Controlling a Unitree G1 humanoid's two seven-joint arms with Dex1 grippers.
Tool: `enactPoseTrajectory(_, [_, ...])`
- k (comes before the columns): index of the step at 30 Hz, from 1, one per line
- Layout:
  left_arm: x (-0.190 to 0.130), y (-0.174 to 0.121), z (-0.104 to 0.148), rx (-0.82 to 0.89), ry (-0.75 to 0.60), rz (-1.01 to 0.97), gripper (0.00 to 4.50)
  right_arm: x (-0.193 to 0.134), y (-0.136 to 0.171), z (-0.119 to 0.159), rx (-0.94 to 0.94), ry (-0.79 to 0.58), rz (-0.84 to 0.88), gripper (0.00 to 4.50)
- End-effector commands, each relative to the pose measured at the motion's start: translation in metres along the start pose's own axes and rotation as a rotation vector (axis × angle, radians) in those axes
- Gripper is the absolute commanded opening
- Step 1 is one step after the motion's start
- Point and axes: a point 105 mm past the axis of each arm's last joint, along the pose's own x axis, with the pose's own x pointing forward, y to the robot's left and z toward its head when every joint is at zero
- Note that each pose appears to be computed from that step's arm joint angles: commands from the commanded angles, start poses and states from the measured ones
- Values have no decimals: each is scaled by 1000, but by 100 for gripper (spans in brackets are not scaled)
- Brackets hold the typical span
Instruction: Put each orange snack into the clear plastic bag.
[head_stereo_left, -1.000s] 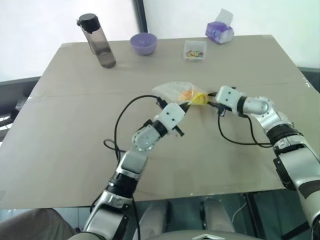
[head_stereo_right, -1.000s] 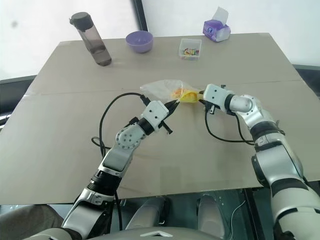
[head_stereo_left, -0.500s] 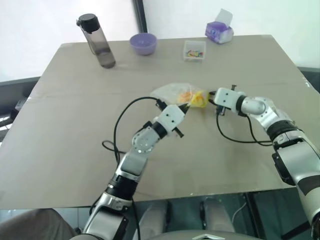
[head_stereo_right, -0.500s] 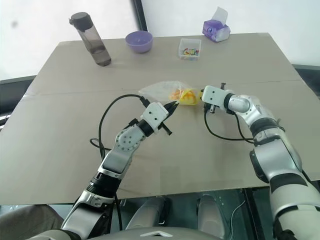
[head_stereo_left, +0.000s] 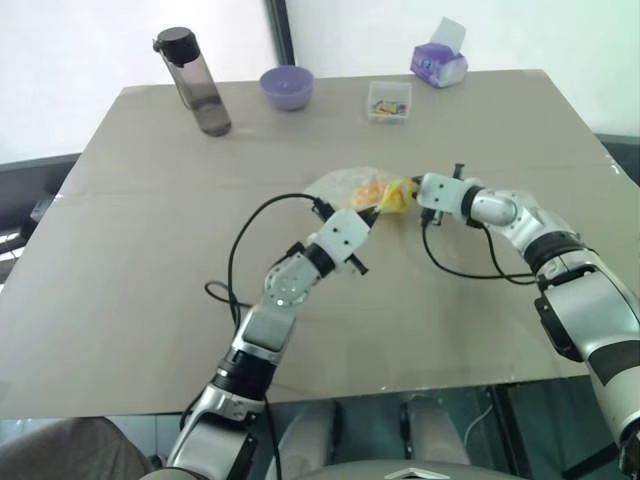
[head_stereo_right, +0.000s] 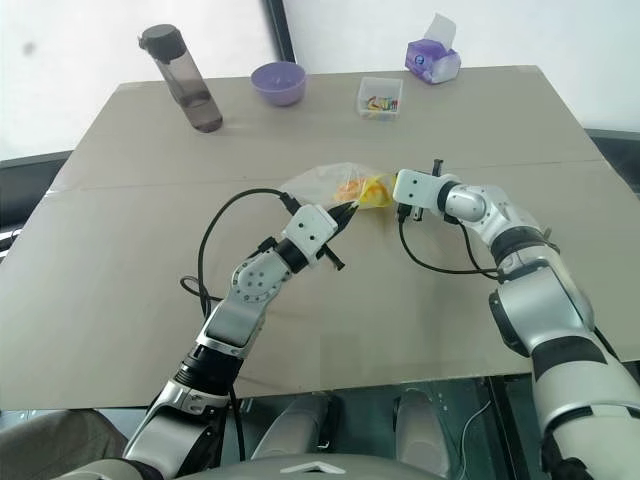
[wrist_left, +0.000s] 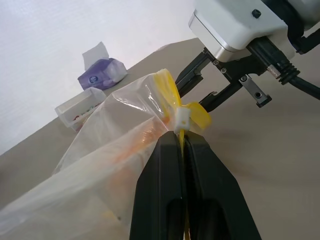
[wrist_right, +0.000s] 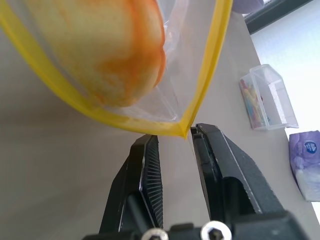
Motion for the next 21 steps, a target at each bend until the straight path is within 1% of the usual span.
enactPoseTrajectory(1, [4, 1, 18, 24, -65, 5, 0, 2, -16, 10, -34, -28, -42, 121])
enactPoseTrajectory(9, [5, 2, 18, 26, -66, 7, 0, 6, -18, 18, -32, -56, -70, 121])
enactPoseTrajectory(11, [5, 2, 18, 26, -65, 8, 0, 7, -20, 24, -32, -82, -76, 121])
enactPoseTrajectory(15, [4, 2, 18, 26, -63, 10, 0, 8, -21, 30, -50, -116, -82, 7])
enactPoseTrajectory(21, [4, 1, 17, 25, -62, 7, 0, 7, -22, 32, -62, -126, -88, 7])
